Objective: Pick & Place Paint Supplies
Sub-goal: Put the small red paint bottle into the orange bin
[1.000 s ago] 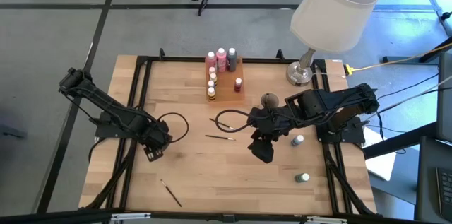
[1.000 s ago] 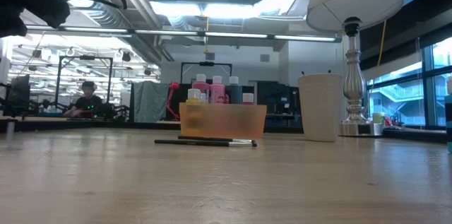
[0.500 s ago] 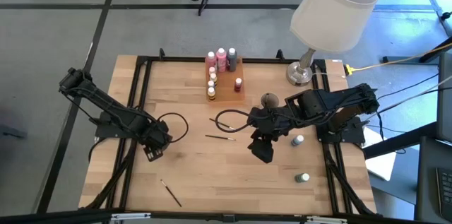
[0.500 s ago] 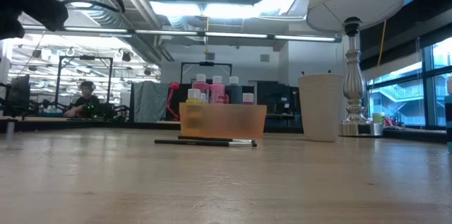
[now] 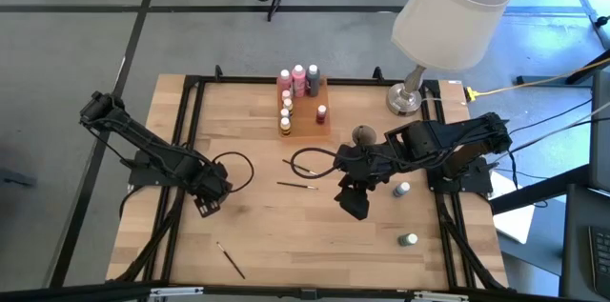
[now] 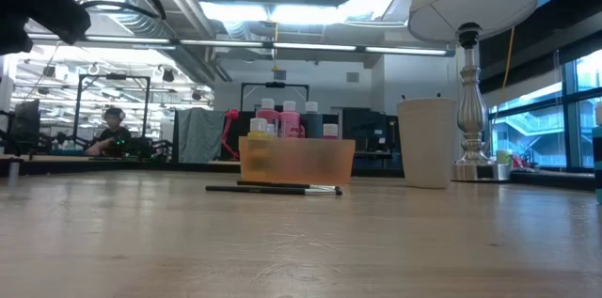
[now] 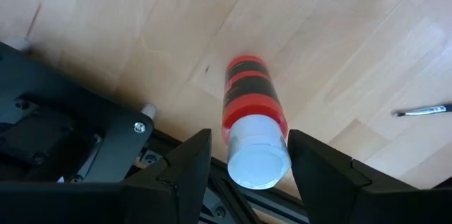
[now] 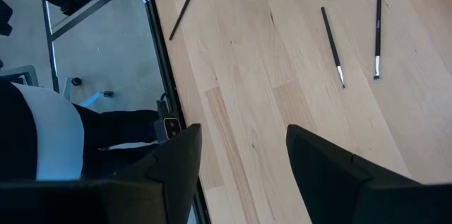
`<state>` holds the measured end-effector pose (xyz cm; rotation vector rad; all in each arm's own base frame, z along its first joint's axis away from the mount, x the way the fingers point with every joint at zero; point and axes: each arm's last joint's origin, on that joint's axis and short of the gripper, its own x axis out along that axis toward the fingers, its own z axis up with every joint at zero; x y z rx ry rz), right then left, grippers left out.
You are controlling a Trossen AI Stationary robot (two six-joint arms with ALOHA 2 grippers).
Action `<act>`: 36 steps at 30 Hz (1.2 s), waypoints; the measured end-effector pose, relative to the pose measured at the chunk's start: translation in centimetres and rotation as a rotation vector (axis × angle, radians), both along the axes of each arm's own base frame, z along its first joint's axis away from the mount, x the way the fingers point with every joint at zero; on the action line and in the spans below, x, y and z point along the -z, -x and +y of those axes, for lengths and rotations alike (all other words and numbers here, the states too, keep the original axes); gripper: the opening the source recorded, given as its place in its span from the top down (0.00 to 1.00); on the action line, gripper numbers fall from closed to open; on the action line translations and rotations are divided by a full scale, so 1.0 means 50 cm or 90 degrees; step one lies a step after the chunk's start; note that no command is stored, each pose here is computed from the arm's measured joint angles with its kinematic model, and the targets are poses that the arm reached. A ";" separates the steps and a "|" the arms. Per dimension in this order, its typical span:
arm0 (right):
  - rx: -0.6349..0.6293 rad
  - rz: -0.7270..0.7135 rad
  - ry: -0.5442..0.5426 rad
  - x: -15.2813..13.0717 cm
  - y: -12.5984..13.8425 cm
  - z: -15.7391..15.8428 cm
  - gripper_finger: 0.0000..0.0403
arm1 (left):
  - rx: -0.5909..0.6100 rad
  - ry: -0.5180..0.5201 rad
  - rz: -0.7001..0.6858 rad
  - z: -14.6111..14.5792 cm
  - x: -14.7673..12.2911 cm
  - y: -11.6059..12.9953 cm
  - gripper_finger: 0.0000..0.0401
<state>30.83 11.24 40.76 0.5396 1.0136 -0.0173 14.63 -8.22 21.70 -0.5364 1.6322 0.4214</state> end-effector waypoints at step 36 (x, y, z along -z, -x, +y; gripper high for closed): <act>-0.007 -0.008 -0.002 -0.001 -0.001 0.002 0.47 | 0.050 0.000 0.012 -0.019 -0.044 -0.035 0.71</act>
